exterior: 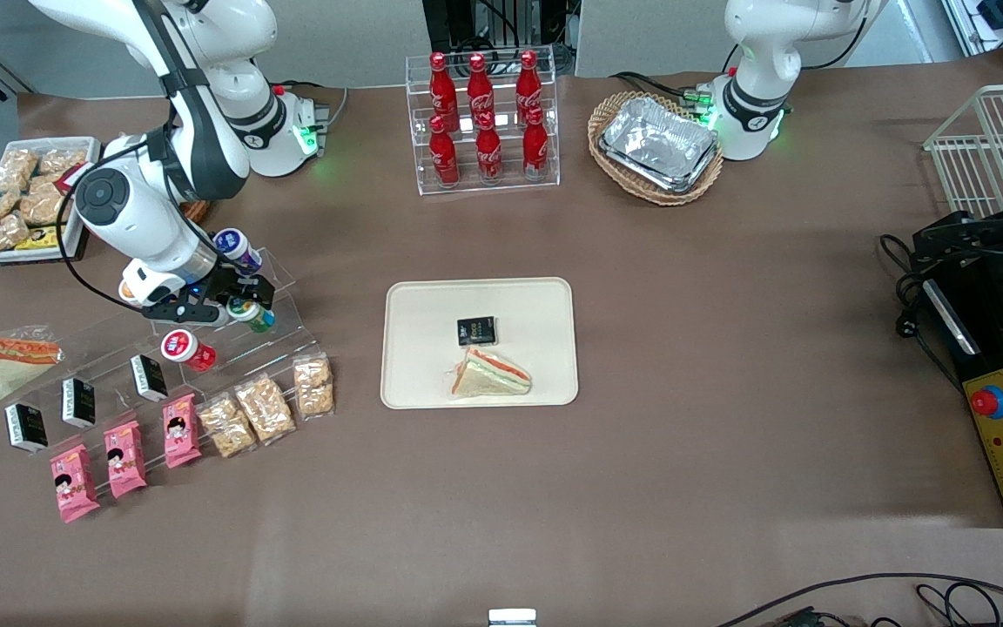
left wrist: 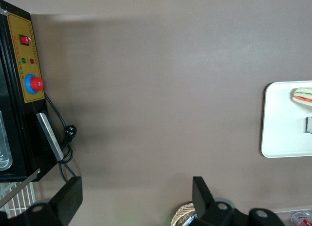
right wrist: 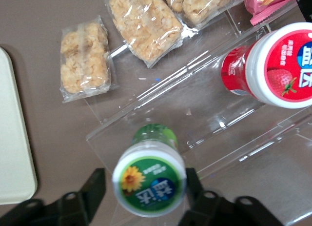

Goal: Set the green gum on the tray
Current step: 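Close the right gripper on the green gum tub, then lift the green gum tub and carry it to the cream tray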

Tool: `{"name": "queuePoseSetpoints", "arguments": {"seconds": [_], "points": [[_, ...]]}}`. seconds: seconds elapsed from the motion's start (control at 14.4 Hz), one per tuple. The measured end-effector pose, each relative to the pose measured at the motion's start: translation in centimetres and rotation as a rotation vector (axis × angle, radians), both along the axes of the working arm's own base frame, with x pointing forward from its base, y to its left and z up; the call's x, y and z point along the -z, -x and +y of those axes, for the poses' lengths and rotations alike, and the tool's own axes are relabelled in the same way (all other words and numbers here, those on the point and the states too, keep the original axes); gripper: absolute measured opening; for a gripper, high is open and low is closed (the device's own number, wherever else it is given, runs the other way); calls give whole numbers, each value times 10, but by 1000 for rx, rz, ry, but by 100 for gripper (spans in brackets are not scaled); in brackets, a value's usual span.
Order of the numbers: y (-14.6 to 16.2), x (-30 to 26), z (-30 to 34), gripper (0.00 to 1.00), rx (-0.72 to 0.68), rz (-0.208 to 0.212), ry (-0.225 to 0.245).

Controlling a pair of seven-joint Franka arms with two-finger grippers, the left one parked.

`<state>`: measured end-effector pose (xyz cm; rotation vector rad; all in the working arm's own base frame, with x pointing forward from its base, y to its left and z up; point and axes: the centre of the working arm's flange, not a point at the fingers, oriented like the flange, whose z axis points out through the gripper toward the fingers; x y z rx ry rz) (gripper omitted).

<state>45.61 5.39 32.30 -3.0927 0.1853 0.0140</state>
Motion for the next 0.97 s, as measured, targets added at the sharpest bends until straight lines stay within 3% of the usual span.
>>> {"name": "queuePoseSetpoints", "arguments": {"seconds": [0.14,0.62,0.97], "points": [[0,0,0,59,-16,-4,14],[-5,-11,0,59,-56,-8,21],[-37,-103,-5,59,-94,60,19]]}}
